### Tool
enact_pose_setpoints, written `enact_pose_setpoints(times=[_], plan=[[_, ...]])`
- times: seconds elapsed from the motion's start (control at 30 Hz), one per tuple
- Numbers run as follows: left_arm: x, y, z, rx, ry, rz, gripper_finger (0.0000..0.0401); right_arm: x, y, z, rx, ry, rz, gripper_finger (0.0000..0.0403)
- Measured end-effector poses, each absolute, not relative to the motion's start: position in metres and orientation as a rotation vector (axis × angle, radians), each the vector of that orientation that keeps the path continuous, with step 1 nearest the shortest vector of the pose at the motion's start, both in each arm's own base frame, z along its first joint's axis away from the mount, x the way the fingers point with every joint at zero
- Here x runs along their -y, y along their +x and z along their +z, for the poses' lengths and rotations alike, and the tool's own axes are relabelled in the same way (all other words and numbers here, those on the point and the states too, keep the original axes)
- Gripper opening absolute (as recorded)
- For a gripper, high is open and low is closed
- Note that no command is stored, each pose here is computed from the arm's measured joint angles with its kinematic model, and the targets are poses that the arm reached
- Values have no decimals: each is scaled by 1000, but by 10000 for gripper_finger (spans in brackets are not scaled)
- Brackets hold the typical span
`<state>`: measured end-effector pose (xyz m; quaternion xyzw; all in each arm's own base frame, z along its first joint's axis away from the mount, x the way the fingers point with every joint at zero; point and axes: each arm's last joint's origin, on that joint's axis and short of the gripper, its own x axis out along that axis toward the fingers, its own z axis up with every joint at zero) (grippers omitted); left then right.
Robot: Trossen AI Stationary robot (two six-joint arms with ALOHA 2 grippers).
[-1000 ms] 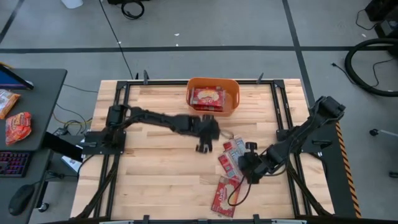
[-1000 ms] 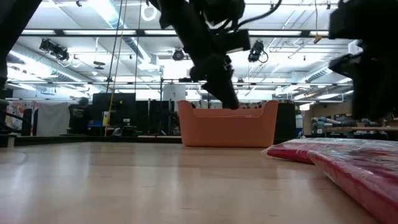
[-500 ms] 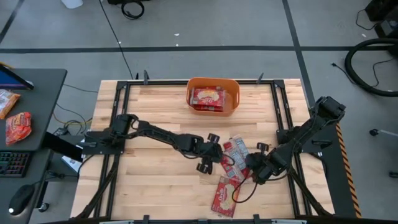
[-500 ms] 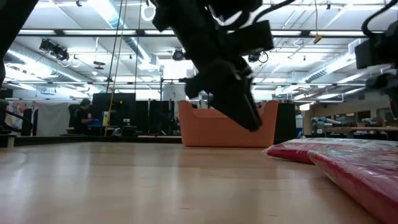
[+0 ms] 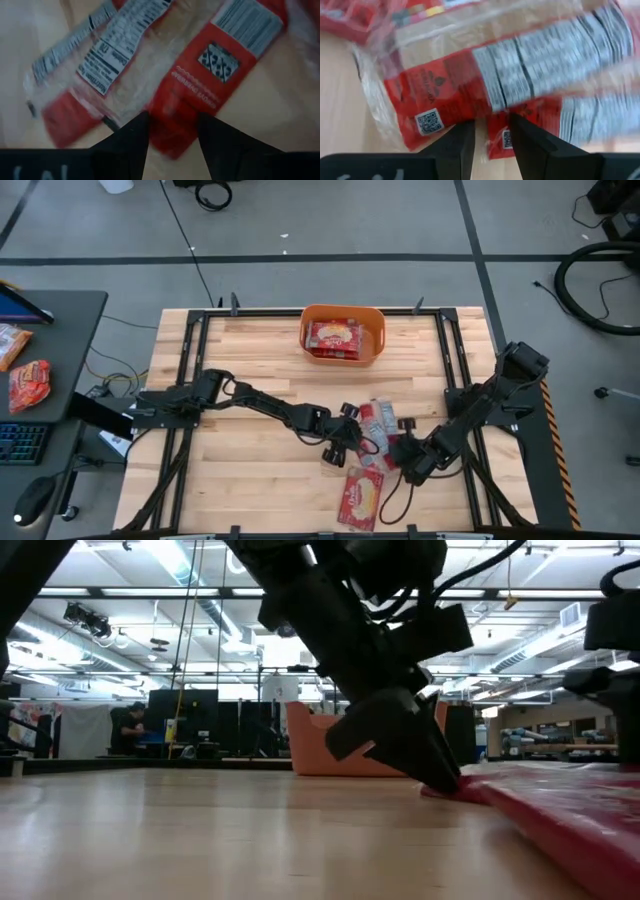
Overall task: Sort popcorn bags into baskets
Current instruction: Put the red popcorn bag into the orange bin
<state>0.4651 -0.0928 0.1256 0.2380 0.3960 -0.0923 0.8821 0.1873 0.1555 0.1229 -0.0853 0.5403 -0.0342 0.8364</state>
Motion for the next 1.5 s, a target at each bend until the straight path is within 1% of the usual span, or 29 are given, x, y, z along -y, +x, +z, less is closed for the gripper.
enact_pose_setpoints(times=[0.07,0.17,0.27,0.4,0.5,0.67,0.77,0.83,1.2,1.5], plan=[[93,467,124,-810,477,-183,169,-157,193,119,-1104,-241,-57,127],[93,467,122,-817,477,-165,169,-159,202,118,-1052,-290,-83,127],[92,467,122,-824,485,-151,169,-161,208,125,-988,-360,-106,127],[89,467,122,-832,510,-91,169,-163,214,137,-908,-399,-141,133],[87,466,122,-844,518,-74,169,-161,217,140,-906,-408,-143,148],[86,465,121,-865,522,-65,169,-162,224,147,-895,-424,-138,191],[85,464,121,-875,522,-56,169,-162,225,154,-895,-490,-178,212],[85,464,120,-877,520,-56,169,-161,223,155,-904,-529,-196,219],[85,463,120,-888,520,-61,169,-166,214,152,-912,-557,-164,216],[85,463,119,-889,500,-55,169,-175,207,153,-871,-581,-166,216]])
